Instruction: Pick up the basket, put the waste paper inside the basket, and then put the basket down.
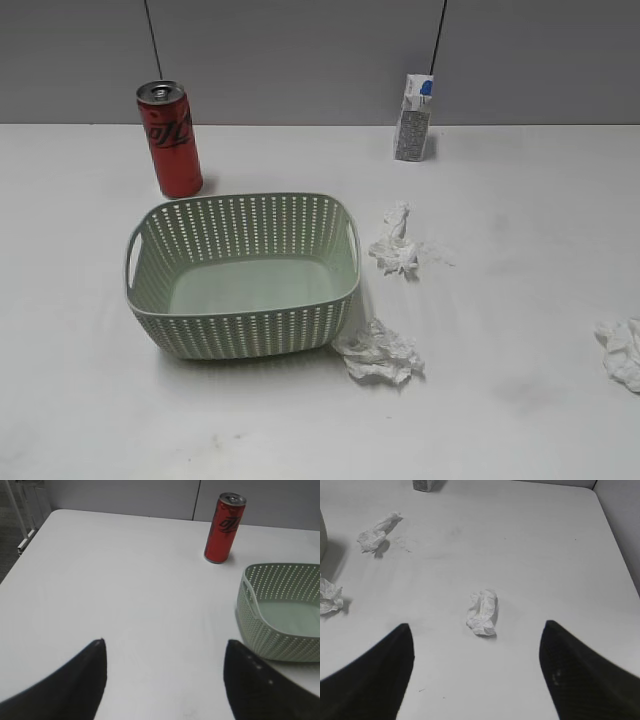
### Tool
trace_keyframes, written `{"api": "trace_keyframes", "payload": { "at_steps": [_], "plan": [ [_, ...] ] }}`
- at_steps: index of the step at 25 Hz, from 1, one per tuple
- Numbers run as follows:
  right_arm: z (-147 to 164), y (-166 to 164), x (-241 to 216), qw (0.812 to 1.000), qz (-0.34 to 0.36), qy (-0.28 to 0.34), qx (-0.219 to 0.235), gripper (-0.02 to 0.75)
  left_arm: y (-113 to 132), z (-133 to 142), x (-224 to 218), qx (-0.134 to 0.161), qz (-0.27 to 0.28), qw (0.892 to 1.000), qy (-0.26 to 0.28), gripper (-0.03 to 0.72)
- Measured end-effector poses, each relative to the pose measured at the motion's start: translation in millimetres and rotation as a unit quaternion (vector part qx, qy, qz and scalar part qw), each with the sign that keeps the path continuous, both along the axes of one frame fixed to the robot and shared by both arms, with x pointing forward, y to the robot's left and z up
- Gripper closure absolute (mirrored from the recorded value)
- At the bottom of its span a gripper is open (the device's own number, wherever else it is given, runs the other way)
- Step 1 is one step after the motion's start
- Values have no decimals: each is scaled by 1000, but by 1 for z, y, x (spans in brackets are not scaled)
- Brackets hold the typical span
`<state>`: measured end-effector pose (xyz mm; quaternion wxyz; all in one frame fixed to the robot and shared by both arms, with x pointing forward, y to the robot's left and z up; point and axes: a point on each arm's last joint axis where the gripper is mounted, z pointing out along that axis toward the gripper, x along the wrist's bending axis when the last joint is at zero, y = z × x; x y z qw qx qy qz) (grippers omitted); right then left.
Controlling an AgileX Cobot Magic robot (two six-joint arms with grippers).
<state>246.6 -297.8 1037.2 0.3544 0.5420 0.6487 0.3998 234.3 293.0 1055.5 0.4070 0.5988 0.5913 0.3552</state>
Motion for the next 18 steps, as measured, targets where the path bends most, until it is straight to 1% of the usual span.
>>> {"api": "trace_keyframes", "payload": {
  "at_steps": [18],
  "plan": [
    [0,0,0,1000,1,1,3,146,0,0,0,0,0,1000,0,134]
  ]
}}
